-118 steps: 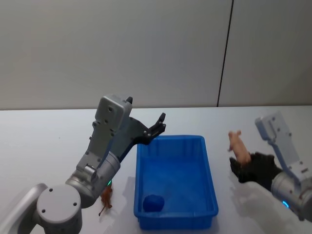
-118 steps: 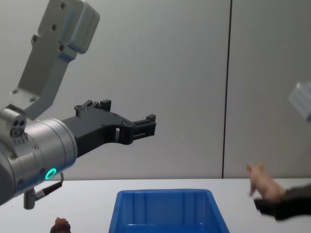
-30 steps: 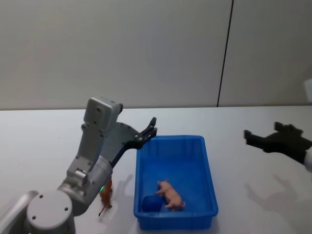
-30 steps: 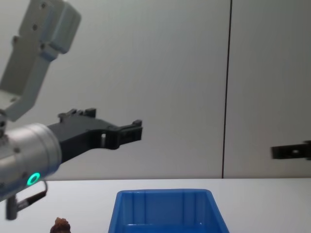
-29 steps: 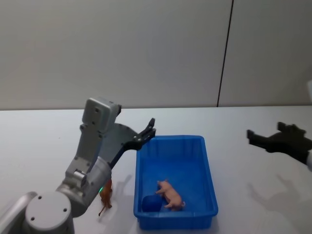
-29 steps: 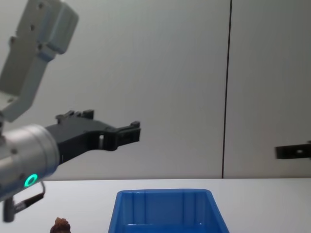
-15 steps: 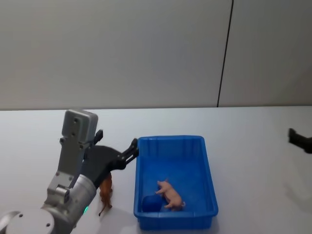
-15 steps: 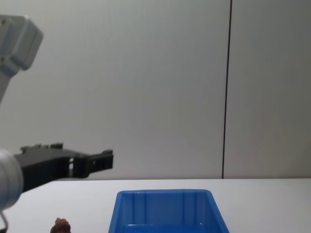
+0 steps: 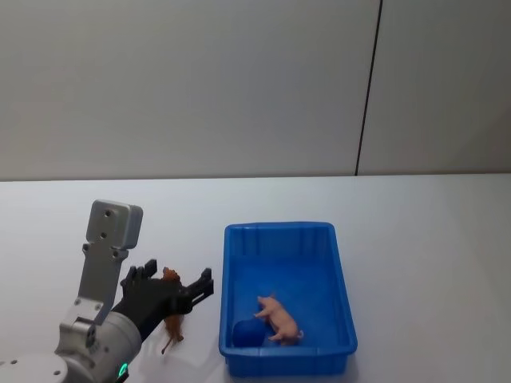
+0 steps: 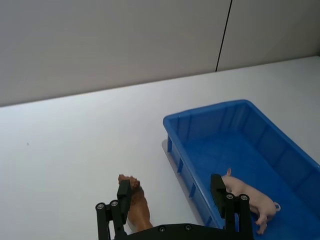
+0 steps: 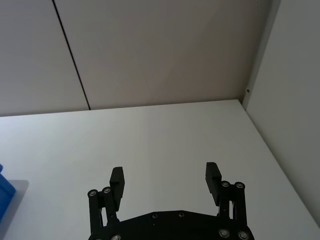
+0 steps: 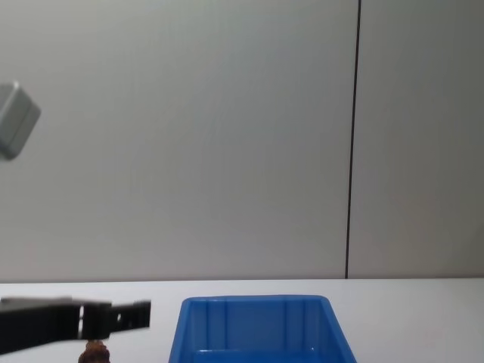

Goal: Pick up the two dolls from the table and place them into the box.

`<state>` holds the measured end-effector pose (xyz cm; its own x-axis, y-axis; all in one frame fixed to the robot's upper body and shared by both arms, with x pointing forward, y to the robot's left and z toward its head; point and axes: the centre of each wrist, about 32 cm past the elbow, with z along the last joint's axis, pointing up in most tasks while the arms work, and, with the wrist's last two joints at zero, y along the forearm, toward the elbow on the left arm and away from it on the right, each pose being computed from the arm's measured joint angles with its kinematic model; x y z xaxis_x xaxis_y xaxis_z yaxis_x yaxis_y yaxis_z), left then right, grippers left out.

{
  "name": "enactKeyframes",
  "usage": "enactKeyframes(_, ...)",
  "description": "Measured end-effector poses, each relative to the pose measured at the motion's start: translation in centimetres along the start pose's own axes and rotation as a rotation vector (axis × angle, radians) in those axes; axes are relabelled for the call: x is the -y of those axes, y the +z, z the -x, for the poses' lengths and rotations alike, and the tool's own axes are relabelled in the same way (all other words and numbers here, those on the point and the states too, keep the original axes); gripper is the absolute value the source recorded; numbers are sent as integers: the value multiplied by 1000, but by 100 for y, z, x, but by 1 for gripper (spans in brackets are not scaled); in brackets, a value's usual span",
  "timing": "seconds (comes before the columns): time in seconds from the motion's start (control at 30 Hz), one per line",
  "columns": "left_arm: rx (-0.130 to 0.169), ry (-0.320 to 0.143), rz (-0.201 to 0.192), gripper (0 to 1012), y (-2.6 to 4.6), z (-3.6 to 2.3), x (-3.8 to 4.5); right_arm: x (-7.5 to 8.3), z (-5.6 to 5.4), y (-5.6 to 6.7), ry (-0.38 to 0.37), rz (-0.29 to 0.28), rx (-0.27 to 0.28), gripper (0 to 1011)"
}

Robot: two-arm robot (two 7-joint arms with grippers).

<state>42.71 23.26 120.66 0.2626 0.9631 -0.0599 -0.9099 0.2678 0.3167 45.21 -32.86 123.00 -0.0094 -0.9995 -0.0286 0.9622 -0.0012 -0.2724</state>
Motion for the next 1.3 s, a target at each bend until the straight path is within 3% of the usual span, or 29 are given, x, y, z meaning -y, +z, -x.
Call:
enactKeyframes(0.33, -54, -48, -145, 1001, -25, -178, 87, 36, -63, -18, -35, -6, -8, 1001)
enactKeyframes(0.37, -60, -56, -170, 1001, -39, -222, 121, 40, -68, -20, -38, -7, -9, 1001)
enactKeyframes(0.43, -65, -70, -190, 1001, -45, -252, 149, 43, -74, -21, -41, -7, -9, 1001)
enactKeyframes(0.6, -80, -109, -247, 1001, -68, -389, 304, 51, -87, -25, -50, -8, -11, 1001)
enactKeyframes(0.63, -80, -109, -247, 1001, -68, -389, 304, 51, -87, -25, -50, -8, -11, 1001)
enactKeyframes(0.7, -83, -127, -274, 1001, -80, -456, 384, 54, -92, -28, -52, -9, -11, 1001)
enactKeyframes(0.93, -86, -128, -319, 1001, -108, -566, 507, 59, -100, -30, -57, -10, -13, 1001)
enactKeyframes(1.3, -81, -81, -371, 1001, -141, -679, 569, 63, -105, -31, -60, -11, -13, 1001)
